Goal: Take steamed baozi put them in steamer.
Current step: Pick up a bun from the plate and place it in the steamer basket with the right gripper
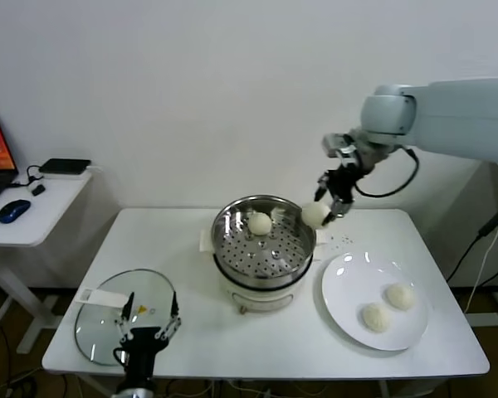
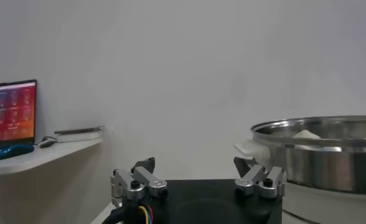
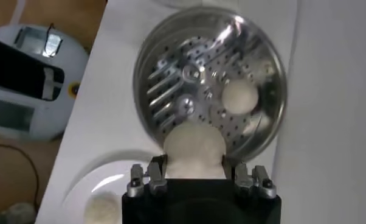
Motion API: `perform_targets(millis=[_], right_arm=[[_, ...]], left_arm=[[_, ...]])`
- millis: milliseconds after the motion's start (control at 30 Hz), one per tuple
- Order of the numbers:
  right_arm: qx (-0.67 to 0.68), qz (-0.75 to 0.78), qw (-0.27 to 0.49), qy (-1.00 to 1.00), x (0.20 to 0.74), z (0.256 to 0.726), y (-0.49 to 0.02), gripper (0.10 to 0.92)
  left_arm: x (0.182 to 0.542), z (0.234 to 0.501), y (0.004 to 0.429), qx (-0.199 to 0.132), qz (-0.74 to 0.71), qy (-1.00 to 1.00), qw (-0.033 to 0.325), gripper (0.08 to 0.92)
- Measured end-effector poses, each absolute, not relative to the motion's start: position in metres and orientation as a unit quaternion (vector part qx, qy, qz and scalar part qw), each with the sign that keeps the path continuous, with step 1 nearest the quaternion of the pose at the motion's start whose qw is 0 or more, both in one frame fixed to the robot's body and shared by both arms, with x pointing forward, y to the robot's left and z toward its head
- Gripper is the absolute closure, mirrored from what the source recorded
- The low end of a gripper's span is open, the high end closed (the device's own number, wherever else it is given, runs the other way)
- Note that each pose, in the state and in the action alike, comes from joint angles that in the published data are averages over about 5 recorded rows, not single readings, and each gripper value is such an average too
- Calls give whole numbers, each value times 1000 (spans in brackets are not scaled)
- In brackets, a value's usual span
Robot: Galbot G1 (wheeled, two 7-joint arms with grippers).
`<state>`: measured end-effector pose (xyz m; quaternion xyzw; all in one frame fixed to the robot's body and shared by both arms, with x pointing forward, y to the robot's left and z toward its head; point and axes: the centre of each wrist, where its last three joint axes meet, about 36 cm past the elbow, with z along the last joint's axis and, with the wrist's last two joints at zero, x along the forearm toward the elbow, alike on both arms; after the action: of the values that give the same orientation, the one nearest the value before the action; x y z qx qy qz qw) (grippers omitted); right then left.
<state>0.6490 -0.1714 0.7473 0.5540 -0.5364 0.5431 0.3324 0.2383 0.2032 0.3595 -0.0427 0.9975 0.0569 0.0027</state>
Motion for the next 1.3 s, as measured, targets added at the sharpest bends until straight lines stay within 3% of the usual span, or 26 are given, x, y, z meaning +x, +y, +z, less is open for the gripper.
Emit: perform_targets(millis=[567, 1300], right_arm=[[572, 546, 333, -513, 666, 659, -51, 394], [561, 553, 339, -514, 688, 608, -32, 392]], left_arm=[[240, 357, 204, -42, 56, 998, 4, 177], [242, 356, 207, -46, 56, 997, 6, 177]])
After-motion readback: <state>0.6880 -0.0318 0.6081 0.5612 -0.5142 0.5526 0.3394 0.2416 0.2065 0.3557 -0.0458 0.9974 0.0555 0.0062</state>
